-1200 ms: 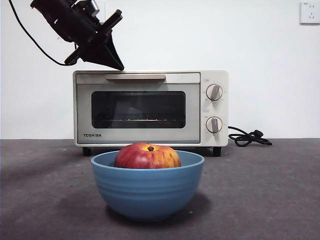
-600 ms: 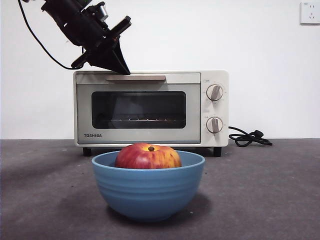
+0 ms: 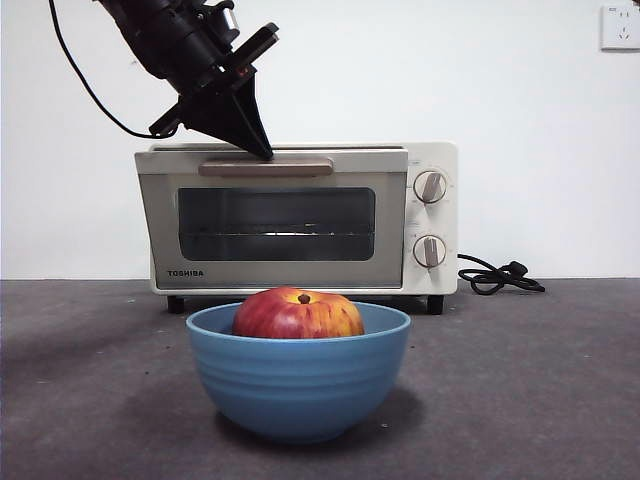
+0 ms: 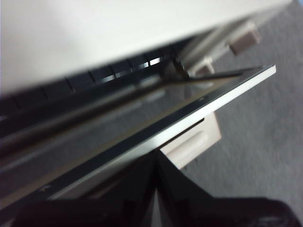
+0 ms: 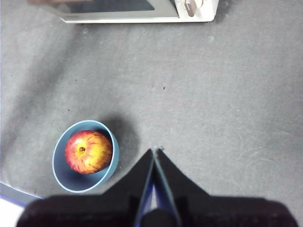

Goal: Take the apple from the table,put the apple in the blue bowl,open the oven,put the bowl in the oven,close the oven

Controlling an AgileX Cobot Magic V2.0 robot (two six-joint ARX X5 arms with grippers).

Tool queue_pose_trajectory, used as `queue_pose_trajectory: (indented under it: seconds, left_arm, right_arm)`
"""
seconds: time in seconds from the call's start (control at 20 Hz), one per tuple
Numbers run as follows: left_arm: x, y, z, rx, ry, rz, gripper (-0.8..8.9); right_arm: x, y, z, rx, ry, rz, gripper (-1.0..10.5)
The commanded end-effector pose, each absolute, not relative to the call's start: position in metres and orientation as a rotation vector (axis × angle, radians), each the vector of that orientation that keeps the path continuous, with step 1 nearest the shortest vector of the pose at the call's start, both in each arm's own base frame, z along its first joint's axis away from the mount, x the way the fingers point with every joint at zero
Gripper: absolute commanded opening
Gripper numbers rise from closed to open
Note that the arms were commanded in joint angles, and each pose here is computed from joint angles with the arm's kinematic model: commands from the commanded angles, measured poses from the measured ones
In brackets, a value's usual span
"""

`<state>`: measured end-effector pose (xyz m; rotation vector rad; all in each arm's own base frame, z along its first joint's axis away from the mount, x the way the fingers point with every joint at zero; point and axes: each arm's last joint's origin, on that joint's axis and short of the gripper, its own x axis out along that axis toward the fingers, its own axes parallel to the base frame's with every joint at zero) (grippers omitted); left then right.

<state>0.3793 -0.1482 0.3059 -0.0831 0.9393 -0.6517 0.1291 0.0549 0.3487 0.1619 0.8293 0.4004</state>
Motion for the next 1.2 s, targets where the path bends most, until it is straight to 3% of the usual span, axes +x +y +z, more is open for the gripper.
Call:
queue_pose_trajectory:
  seconds: [0.05,0.35,0.8,1.2]
  left_arm:
    - [0.383,-0.145,0.271,-0.004,1.055,-0.549,-0.06]
    - [0.374,-0.142,0.288,0.003,1.002,-0.559,-0.06]
    - [0.331,-0.128,0.247,-0.021,0.993,-0.555,-0.06]
    - [0.315,-0.122,0.252,-0.019,0.989,-0.552,-0.06]
  right_arm:
    - [0.13,0.055,0.346,0.174,0.832,0.392,-0.1]
    - [0.13,0.055,0.346,0.176,0.833,0.391,-0.1]
    - [0.13,0.055,0.346,0.175,0.832,0.389,-0.1]
    - [0.13,0.055,0.346,0.158,0.83,0.395,-0.1]
